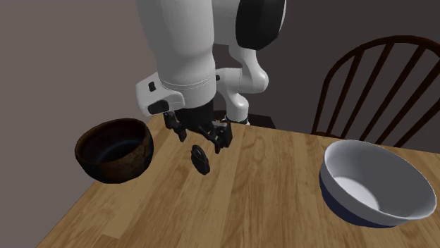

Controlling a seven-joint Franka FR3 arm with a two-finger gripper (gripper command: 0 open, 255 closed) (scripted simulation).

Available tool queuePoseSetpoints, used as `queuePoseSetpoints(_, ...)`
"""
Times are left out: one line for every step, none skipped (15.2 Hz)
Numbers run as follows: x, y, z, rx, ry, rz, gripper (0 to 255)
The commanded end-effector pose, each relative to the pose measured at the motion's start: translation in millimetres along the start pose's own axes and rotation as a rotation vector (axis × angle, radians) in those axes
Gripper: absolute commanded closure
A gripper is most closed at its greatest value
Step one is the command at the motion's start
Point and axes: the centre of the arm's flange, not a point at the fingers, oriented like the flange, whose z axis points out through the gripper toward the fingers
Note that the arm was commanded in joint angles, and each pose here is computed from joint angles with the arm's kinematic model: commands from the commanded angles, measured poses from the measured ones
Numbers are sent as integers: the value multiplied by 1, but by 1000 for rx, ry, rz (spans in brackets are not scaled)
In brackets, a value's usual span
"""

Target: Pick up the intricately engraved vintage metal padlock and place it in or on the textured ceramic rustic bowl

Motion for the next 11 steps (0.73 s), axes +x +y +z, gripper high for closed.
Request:
queuePoseSetpoints(5, 4, 6, -1, 2, 15, 0)
queuePoseSetpoints(5, 4, 11, -1, 2, 15, 0)
queuePoseSetpoints(5, 4, 16, -1, 2, 15, 0)
queuePoseSetpoints(5, 4, 21, -1, 2, 15, 0)
queuePoseSetpoints(5, 4, 27, -1, 2, 15, 0)
queuePoseSetpoints(5, 4, 32, -1, 2, 15, 0)
queuePoseSetpoints(5, 4, 40, -1, 2, 15, 0)
queuePoseSetpoints(5, 4, 40, -1, 2, 15, 0)
queuePoseSetpoints(5, 4, 40, -1, 2, 15, 0)
queuePoseSetpoints(5, 4, 40, -1, 2, 15, 0)
queuePoseSetpoints(5, 4, 40, -1, 2, 15, 0)
